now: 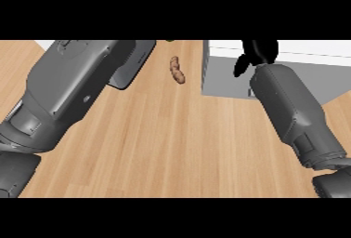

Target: Pick up the can, place it into the drawer and close the drawer

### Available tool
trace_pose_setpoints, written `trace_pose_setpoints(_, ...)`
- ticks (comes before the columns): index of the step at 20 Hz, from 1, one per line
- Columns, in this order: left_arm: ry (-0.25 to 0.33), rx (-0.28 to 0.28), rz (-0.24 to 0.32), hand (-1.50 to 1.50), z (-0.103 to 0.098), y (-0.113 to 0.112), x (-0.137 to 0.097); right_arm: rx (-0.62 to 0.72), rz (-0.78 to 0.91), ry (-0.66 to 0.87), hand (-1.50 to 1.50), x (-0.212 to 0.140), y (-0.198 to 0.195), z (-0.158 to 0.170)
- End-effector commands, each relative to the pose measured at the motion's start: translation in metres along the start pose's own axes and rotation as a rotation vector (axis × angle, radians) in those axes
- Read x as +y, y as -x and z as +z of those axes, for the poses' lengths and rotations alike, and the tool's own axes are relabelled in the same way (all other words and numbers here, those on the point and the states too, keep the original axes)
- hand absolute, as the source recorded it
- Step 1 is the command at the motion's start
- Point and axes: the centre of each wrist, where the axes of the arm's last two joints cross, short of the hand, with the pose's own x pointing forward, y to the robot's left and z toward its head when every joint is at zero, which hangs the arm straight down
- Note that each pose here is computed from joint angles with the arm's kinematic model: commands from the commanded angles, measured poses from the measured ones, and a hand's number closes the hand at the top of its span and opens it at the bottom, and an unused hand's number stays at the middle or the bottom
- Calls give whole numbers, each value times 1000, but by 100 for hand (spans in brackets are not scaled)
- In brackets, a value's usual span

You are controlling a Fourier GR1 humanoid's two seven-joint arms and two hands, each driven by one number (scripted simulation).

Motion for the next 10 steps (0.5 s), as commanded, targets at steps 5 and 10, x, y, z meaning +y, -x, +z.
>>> trace_pose_setpoints(5, 8, -5, 16, -150, 7, 5, 20, -10, -229, 121, -150, -26, -27, -30)
trace_pose_setpoints(10, 11, 3, 3, -150, 8, 8, 51, -9, -252, 134, -150, -26, -24, -31)
